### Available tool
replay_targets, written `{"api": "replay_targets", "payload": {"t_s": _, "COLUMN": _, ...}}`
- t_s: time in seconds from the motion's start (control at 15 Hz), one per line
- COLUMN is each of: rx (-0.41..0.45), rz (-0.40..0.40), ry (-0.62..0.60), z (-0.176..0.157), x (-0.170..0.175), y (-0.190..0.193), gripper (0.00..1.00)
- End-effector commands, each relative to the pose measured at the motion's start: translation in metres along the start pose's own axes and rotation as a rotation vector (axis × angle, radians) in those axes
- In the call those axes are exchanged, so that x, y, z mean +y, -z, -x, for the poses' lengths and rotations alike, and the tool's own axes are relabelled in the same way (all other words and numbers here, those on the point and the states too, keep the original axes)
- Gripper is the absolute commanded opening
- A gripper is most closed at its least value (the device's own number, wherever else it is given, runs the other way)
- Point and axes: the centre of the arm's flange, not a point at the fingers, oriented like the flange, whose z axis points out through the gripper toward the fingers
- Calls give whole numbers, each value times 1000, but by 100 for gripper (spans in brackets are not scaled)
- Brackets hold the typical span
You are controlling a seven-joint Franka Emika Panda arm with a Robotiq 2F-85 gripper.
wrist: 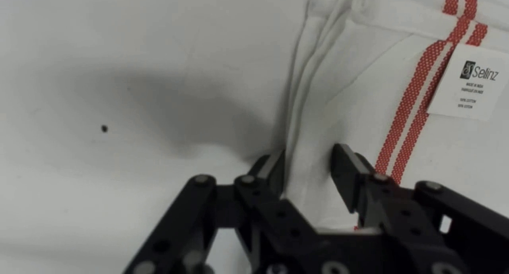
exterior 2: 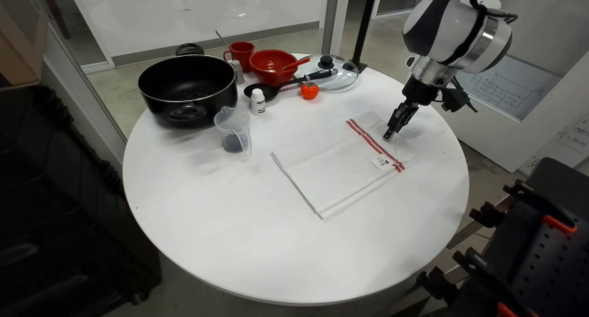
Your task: Fold the towel
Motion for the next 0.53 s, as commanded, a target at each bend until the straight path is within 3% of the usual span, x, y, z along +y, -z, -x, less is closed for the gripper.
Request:
{"api": "replay_targets", "payload": {"t_s": 0.0, "rx": 14, "rz": 1, "ry": 17, "z": 12, "x": -8, "y": 1, "gripper": 5}}
{"api": "replay_targets", "payload": {"t_s": 0.13, "rx": 14, "rz": -1, "ry": 4, "z": 9, "x": -9, "y": 2, "gripper": 0}}
{"api": "replay_targets", "payload": {"t_s": 0.47, "rx": 31, "rz": 21, "ry": -47, "z": -8, "x": -1, "y": 11, "gripper": 2}}
